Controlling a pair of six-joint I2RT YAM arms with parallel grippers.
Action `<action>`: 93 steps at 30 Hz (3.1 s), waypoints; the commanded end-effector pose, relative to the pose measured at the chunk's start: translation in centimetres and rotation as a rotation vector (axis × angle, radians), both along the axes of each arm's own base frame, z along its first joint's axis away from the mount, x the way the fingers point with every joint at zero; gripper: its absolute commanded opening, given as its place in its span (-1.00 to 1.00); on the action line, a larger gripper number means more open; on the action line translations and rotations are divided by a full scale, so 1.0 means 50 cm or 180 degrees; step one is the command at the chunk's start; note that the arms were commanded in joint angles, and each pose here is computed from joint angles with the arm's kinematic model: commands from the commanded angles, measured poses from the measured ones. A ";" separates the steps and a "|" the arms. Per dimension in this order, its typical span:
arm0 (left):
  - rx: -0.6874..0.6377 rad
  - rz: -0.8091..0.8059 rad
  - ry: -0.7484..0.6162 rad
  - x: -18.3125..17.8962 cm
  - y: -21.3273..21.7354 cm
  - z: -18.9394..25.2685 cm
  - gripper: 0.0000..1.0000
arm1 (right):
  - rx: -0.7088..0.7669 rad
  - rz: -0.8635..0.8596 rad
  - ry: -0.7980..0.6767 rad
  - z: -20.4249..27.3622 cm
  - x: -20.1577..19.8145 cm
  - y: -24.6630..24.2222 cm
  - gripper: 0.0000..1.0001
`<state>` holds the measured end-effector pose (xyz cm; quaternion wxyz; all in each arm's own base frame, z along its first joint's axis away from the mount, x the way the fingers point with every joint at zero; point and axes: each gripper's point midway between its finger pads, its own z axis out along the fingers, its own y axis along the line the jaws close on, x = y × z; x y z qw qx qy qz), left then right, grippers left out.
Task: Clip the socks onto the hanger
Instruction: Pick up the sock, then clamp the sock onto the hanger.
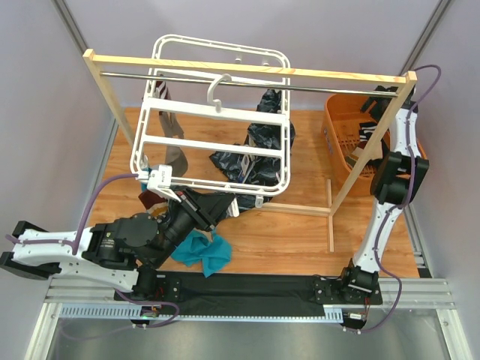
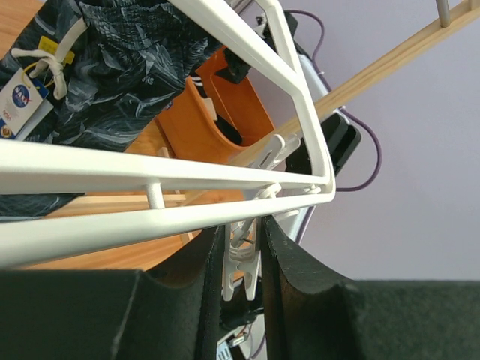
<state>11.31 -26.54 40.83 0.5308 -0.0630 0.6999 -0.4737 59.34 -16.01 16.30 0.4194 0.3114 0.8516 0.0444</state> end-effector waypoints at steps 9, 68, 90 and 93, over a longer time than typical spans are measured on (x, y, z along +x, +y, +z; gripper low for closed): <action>0.0164 0.0037 -0.0040 0.002 -0.007 -0.012 -1.00 | -0.0519 -0.0114 0.0455 -0.144 0.025 -0.056 0.37; 0.0067 0.0217 0.0146 0.013 0.017 -0.058 -1.00 | -0.0103 0.0250 -0.1736 0.656 -0.826 0.311 -1.00; 0.0015 0.0313 0.0255 0.017 0.010 -0.058 -1.00 | 0.1696 0.3074 -0.0425 0.401 -1.006 0.632 -1.00; -0.0012 0.0314 0.0276 0.017 0.007 -0.053 -1.00 | 0.1877 0.3403 -0.0305 0.381 -1.039 0.654 -1.00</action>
